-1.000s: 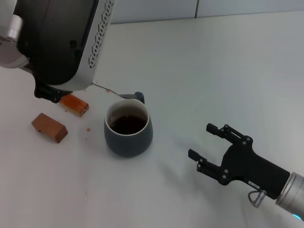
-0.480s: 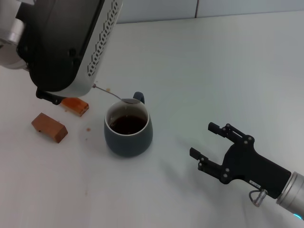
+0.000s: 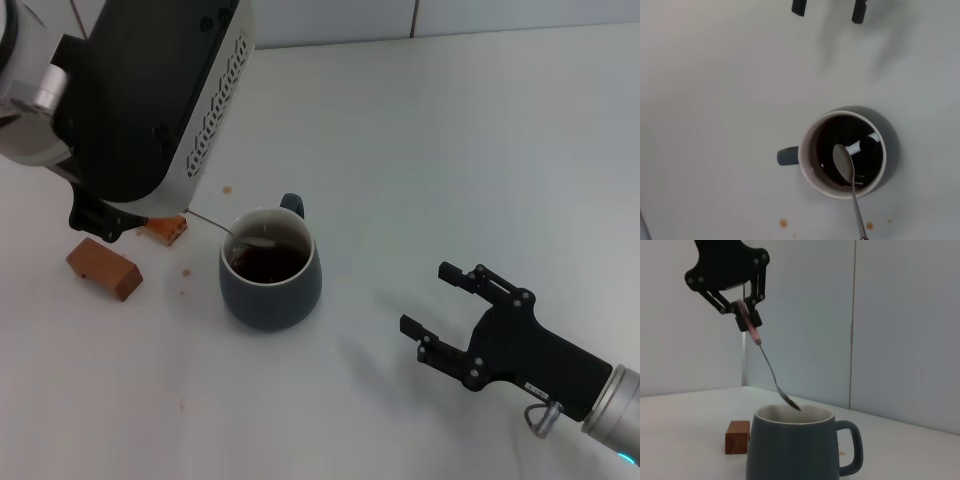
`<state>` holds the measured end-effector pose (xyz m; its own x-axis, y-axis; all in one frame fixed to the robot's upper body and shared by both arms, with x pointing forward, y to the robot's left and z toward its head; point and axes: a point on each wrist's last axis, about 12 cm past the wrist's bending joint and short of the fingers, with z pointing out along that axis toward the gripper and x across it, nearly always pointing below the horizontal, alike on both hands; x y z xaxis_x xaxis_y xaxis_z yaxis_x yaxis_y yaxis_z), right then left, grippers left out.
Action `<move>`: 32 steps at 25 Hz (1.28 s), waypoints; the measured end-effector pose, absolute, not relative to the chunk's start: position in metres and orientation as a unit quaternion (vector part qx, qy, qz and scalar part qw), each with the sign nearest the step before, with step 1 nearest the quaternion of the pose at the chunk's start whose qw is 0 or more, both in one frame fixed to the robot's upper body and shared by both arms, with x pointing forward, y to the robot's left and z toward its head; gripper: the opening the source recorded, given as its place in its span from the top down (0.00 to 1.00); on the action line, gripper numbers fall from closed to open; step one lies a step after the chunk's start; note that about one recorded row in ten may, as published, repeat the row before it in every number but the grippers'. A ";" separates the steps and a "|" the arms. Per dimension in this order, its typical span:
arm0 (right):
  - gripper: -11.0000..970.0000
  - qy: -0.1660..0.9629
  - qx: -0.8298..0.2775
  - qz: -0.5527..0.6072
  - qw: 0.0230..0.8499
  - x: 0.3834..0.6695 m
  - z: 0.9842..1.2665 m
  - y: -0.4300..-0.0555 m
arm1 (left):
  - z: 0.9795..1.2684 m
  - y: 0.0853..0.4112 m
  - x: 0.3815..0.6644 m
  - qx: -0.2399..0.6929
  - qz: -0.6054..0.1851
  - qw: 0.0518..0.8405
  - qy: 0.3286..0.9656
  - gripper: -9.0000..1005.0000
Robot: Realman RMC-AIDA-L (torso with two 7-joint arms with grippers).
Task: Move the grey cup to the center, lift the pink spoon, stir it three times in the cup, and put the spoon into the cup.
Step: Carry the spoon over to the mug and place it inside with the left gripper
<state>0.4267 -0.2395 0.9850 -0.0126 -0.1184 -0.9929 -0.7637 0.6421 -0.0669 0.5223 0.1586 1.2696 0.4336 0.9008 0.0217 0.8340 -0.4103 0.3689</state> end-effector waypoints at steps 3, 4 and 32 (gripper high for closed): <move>0.22 0.662 -0.334 0.261 0.618 0.426 0.985 -0.239 | 1.266 0.158 0.526 0.833 0.107 0.148 0.522 0.80; 0.22 0.662 -0.334 0.262 0.618 0.426 0.985 -0.239 | 1.264 0.158 0.528 0.833 0.106 0.147 0.522 0.80; 0.22 0.659 -0.336 0.264 0.619 0.426 0.985 -0.239 | 1.236 0.127 0.553 0.861 0.102 0.117 0.485 0.79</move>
<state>0.4257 -0.2388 0.9854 -0.0089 -0.1158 -0.9932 -0.7700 0.6346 -0.0671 0.5534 0.1273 1.2357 0.5085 0.8588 0.0618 0.8112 -0.5019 0.3001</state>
